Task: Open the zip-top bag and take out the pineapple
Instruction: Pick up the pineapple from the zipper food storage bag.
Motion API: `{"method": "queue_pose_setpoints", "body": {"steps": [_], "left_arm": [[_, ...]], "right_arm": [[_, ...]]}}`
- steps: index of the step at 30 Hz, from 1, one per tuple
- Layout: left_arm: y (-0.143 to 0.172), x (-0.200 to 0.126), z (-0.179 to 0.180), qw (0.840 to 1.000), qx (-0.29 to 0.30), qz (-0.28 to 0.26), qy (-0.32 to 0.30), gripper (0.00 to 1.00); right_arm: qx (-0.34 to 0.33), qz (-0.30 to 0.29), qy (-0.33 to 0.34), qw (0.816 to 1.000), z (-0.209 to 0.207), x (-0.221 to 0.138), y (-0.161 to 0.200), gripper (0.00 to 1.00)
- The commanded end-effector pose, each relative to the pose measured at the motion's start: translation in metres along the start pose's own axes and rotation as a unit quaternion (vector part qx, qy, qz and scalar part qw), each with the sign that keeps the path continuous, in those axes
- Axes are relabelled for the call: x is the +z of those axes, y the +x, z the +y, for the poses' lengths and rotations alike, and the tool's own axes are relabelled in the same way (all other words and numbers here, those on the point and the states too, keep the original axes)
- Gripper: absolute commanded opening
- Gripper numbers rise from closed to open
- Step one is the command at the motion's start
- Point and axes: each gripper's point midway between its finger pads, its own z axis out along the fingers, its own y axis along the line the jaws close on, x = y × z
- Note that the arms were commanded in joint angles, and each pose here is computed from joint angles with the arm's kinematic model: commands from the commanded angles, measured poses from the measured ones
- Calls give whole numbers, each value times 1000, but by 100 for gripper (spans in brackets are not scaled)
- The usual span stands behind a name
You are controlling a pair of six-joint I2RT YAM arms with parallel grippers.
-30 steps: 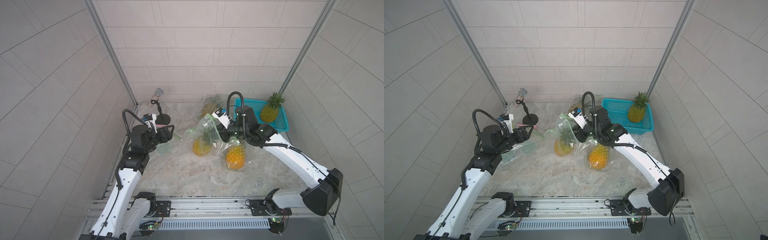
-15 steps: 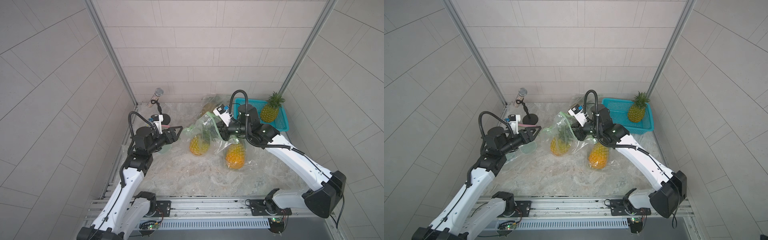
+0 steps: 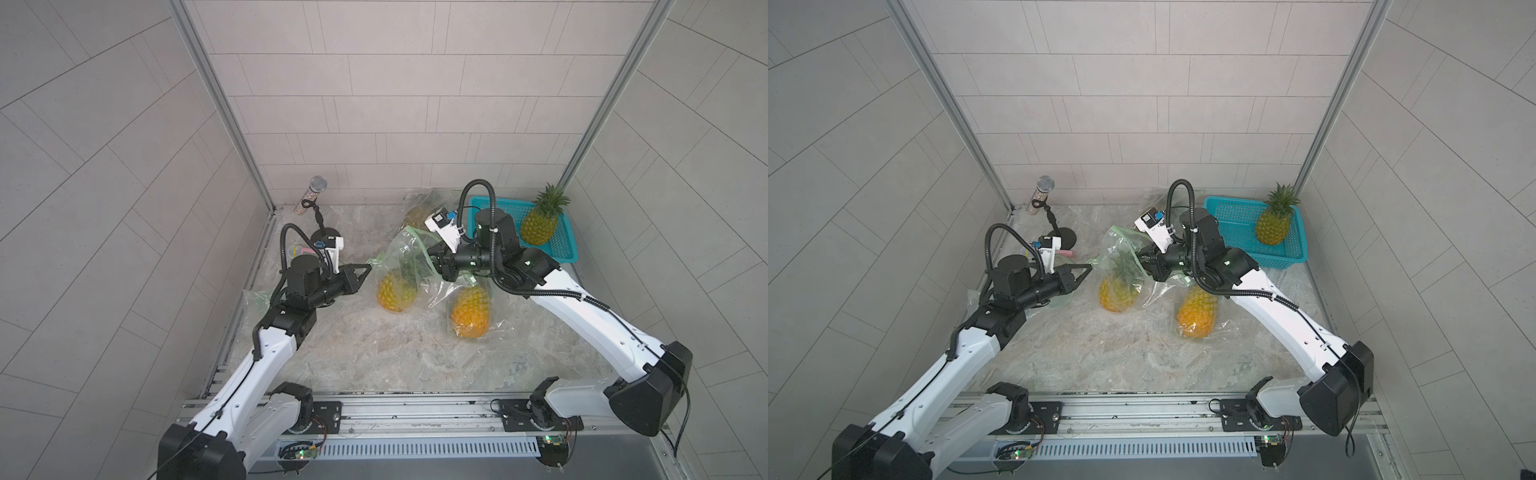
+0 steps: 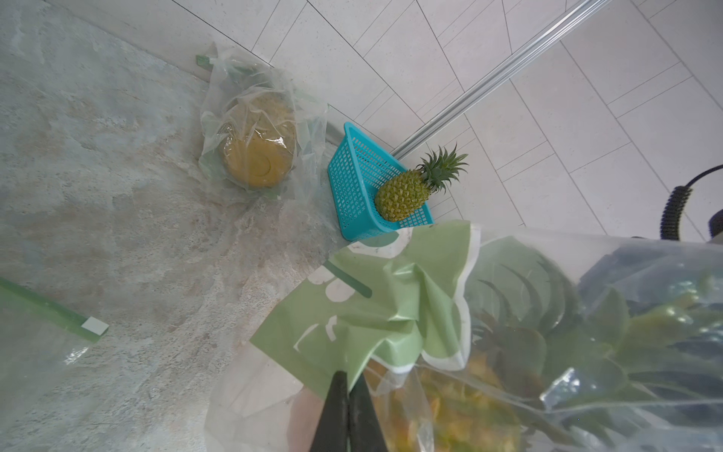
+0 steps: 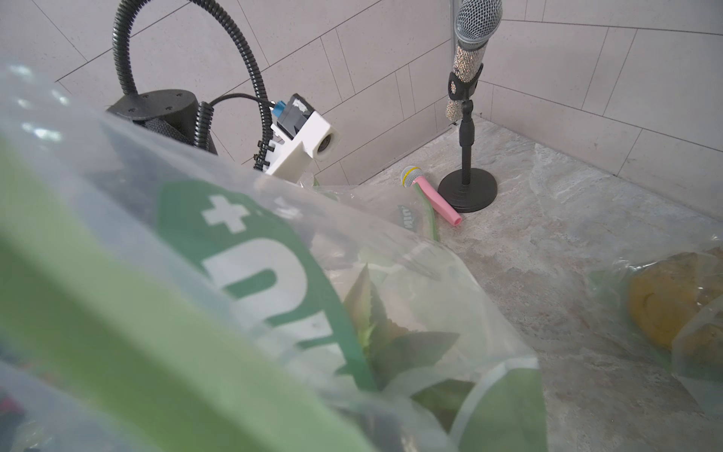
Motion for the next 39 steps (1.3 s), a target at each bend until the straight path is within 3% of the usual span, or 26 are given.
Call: {"method": "queue_pose_setpoints", "body": {"steps": [1,6,15,19,28,39], "left_arm": [[4,1,15,999,16,-2,-37,0],[13,-10,58,988,27,1,-149,0],[21,-22,98,965,52,25,-256,0],[20,-25,104,958,61,33,-277,0],[17,-24,93,964,67,30,-257,0],[16,-30,104,955,67,24,-288,0]], "right_arm": [[-42,-64,-19,997,21,-17,-39,0],[-57,-88,-17,994,30,-30,-46,0],[-84,-141,-23,986,48,-54,-62,0],[-88,-153,-15,984,49,-60,-65,0],[-85,-157,-5,984,46,-61,-64,0],[-90,-195,16,977,51,-83,-73,0]]}}
